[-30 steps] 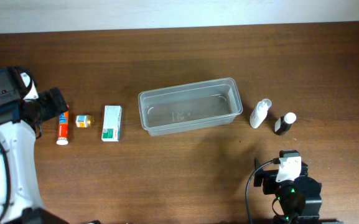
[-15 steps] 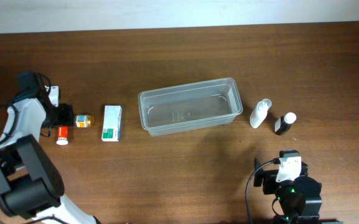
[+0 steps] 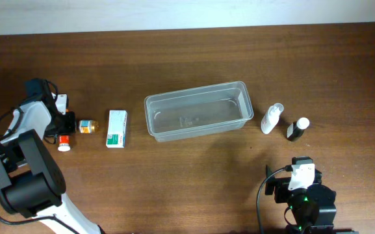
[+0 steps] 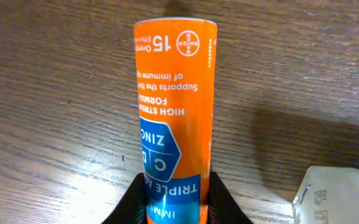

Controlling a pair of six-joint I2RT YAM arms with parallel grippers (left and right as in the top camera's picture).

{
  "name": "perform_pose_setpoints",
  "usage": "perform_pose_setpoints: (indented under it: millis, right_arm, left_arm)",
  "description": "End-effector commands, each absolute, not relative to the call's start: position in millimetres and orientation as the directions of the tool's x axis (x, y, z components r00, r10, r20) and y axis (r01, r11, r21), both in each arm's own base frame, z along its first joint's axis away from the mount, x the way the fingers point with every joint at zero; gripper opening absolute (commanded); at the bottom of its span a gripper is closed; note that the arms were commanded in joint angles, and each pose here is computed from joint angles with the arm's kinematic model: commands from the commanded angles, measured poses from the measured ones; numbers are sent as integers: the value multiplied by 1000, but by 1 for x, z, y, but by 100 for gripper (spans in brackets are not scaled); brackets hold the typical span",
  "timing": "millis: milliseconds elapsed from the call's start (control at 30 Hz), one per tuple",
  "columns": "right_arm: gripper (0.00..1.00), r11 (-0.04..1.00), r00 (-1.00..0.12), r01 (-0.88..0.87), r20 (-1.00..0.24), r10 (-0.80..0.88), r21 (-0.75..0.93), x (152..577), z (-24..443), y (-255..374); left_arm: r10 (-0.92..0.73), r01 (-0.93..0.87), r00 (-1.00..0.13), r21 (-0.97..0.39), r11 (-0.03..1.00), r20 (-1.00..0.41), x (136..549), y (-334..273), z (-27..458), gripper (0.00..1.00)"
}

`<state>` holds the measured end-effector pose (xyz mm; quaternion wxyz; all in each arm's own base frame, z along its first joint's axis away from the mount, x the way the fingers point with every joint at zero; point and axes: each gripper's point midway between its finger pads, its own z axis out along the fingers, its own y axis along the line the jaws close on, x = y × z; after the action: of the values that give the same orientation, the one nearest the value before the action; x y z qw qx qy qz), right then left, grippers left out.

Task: Pack container
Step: 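Reach the left gripper to the orange vitamin tube and grasp it, then carry the orange tube over the container and release it inside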

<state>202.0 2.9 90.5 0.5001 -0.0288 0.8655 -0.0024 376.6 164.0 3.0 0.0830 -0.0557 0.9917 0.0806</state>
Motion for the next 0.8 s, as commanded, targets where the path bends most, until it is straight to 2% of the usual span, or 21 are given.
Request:
perform_pose_setpoints:
  millis: [0,100,233,333,367,467,567,633,667,767]
  right_arm:
    - [98,998,-495,-53,-867,-57,-35,202,90,3]
    - [98,998,-495,-52,-867,-57,-36,202,90,3]
    - [98,998,-495,-52,-867,-57,-36,202,90,3]
    - [98,998,-495,-53,-867,-57,-35,202,90,3]
    - [98,998,-495,-53,-867,-57,-35,202,90,3]
    - [98,998,-495,-52,-867,-57,-36,202,90,3]
    - [98,998,-495,-52,-867,-57,-36,202,90,3]
    - [98,998,-495,-53,-867,-57,-35,202,90,3]
    - [98,998,-495,-53,-867,-57,-35,202,90,3]
    - [98,998,-495,-52,-867,-57,-36,202,90,3]
  left_arm:
    - [-102,-129,-978,144,981,-182,383,167,12,5]
    - [-112,-144,-966,129,981,-231,393,166,44,2]
    - [-102,-93,-908,-42,995,-406,422,125,134,2]
    - [-10,75,-839,-134,988,-544,432,62,209,2]
    - [8,102,-826,-136,985,-564,433,51,219,1]
    - [211,335,-718,-64,940,-664,425,-22,265,1]
    - [462,593,-553,62,803,-693,412,-98,279,1]
    - [618,744,-398,156,650,-678,401,-155,274,1]
    - [682,794,-325,203,573,-655,397,-182,266,1]
    - [784,843,-217,293,451,-582,399,-227,238,1]
